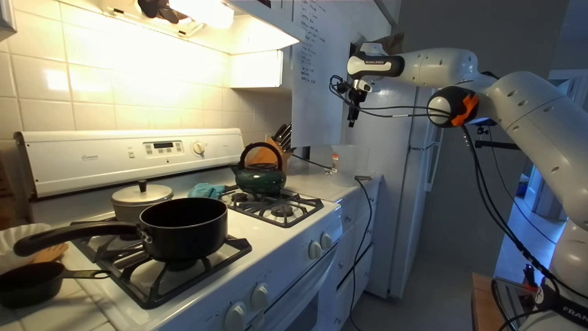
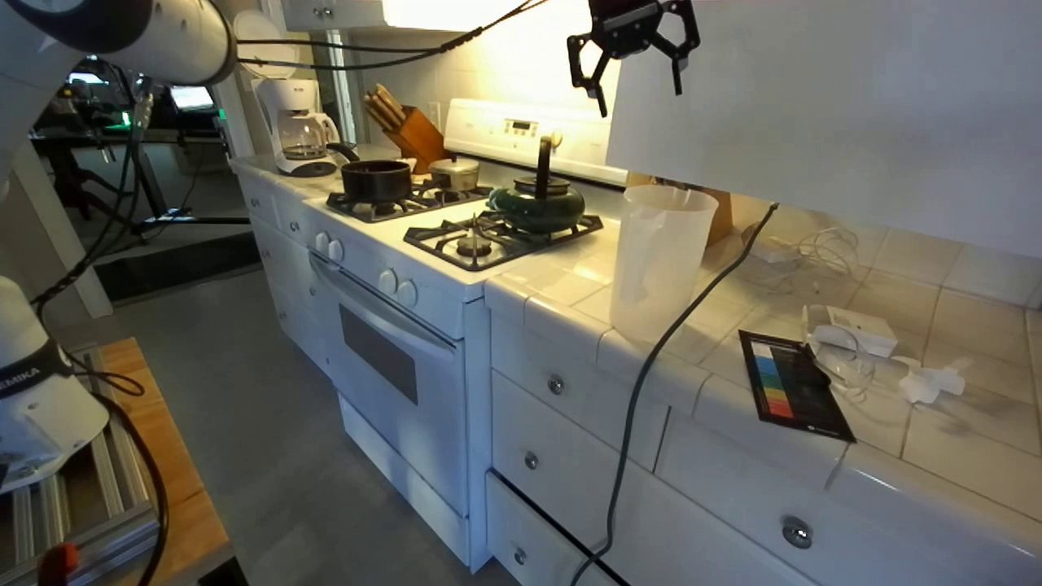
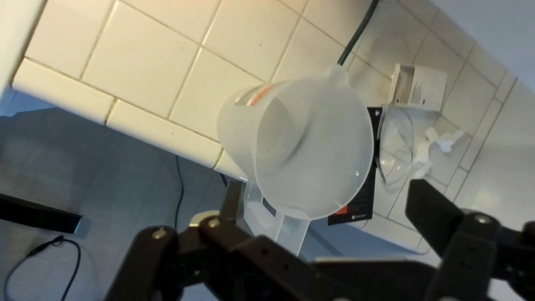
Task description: Move the jar and the tea kettle to the left
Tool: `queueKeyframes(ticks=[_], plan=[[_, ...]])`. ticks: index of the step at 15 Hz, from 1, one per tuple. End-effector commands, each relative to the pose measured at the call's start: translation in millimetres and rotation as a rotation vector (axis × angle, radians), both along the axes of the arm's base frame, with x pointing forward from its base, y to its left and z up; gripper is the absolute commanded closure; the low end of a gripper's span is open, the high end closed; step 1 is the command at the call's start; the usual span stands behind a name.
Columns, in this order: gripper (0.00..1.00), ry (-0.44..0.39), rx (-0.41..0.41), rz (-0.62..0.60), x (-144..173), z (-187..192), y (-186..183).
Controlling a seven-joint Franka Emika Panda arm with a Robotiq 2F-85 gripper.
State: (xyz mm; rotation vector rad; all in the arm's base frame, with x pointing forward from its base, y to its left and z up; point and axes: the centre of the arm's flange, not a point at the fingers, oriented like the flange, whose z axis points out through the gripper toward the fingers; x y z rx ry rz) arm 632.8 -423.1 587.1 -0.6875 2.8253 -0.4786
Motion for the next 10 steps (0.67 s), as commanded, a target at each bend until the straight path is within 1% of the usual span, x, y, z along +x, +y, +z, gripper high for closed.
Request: queueKeyframes(ticks=[1,4,7,10], plan=[[0.0,0.002,-0.013,0.203,8,-6,33],[0.0,0.034,-0.013,0.378,26,-21,70],[0.0,0.066,-0.002,0.551,44,-44,112],[0.0,0.103,0.009,0.726,60,-66,145]])
